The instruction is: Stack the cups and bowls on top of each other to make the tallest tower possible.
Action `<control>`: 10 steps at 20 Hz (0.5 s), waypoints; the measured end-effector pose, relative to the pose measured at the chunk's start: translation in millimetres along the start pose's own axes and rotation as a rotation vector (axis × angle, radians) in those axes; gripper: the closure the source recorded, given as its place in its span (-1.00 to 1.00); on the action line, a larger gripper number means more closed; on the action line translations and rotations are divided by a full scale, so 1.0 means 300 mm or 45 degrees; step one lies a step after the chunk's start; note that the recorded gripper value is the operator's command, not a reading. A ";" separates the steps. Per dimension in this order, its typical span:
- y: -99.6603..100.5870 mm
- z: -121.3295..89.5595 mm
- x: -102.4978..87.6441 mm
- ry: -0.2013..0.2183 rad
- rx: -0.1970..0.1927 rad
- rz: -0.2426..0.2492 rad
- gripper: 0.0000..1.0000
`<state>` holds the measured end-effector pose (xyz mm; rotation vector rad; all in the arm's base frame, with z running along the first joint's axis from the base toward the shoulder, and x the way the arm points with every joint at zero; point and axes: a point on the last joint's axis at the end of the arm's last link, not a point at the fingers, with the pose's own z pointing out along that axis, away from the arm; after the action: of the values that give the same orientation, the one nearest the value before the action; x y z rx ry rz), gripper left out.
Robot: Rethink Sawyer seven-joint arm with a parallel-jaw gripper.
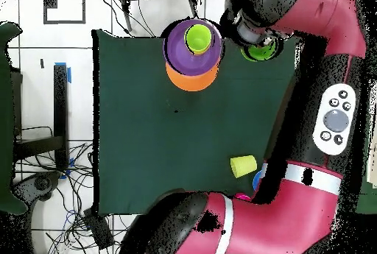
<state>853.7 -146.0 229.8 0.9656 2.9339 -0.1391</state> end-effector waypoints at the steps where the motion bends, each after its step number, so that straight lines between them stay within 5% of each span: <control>1: 0.020 -0.030 -0.008 -0.011 -0.004 -0.004 1.00; 10: 0.139 -0.154 -0.029 -0.102 -0.039 -0.033 1.00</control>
<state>884.7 -112.9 273.4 0.8959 2.8675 -0.1301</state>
